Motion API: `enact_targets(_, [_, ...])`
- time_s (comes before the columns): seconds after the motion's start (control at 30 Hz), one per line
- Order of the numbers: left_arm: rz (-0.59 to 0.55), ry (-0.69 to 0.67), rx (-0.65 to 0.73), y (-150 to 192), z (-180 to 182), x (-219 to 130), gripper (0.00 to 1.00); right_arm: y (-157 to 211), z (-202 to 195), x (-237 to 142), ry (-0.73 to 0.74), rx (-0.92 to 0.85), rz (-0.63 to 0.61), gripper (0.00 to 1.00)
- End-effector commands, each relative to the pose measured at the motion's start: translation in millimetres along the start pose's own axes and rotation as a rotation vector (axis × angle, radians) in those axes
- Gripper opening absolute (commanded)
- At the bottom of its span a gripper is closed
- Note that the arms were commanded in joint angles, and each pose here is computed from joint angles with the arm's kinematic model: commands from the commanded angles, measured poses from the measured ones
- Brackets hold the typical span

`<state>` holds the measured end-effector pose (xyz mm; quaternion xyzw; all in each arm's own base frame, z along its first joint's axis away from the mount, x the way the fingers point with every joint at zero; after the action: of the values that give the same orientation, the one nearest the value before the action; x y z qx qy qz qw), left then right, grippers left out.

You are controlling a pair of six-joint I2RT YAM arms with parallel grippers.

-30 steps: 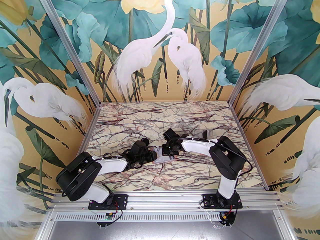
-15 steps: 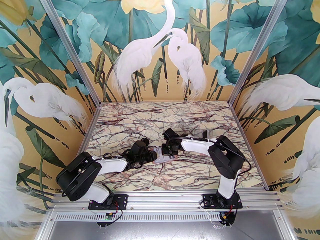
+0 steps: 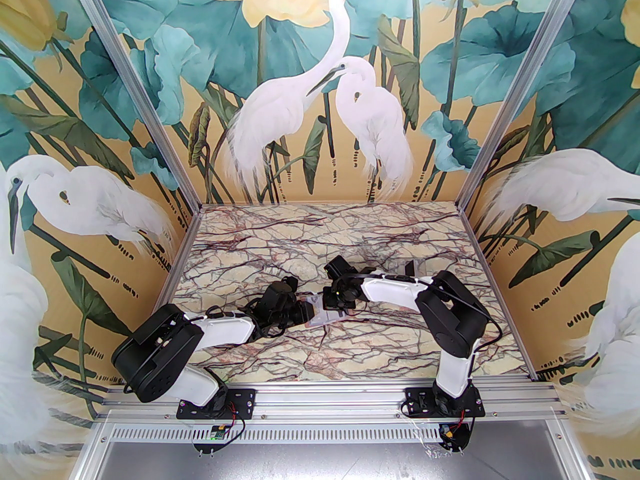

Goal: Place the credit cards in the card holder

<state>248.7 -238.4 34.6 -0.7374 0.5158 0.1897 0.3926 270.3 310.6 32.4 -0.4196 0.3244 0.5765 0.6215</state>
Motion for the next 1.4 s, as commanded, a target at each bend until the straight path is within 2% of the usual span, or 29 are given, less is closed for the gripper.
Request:
enact_targets(0.0, [0.025, -0.062, -0.018, 12, 20, 1, 0.31, -3, 13, -9, -0.023, -0.015, -0.026, 0.14])
enact_targets(0.2, [-0.002, -0.048, -0.01, 8, 15, -8, 0.31, -9, 12, -34, 0.006, -0.028, -0.089, 0.26])
enact_targets(0.27, [-0.018, -0.043, 0.0, 5, 12, -13, 0.35, -10, 12, -39, 0.008, -0.032, -0.096, 0.3])
enact_targets(0.4, [-0.042, -0.043, 0.011, 1, 9, -23, 0.37, -9, 13, -40, 0.007, -0.036, -0.094, 0.32])
enact_targets(0.63, [-0.074, -0.069, 0.008, 0, 14, -35, 0.37, -4, 25, -26, -0.024, -0.067, -0.034, 0.25])
enact_targets(0.9, [-0.075, -0.071, -0.004, 3, 18, -36, 0.35, -2, 21, -9, -0.007, -0.059, 0.002, 0.14])
enact_targets(1.37, [-0.064, -0.066, -0.006, 4, 18, -33, 0.34, 1, 8, 5, 0.042, -0.053, 0.022, 0.07])
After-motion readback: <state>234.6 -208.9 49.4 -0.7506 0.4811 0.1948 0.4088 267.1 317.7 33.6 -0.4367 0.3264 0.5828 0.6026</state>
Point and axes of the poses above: each hand's point on the last joint's axis, 136 mm out from that joint toward the fingers, its own x axis out along the fingers, its own z axis along the line the jaws close on, y = z × x, the point moved 1 cm from there along -x, back along the fingers, and after that the axes turned 5 degrees about x, right-handed, at the moved point
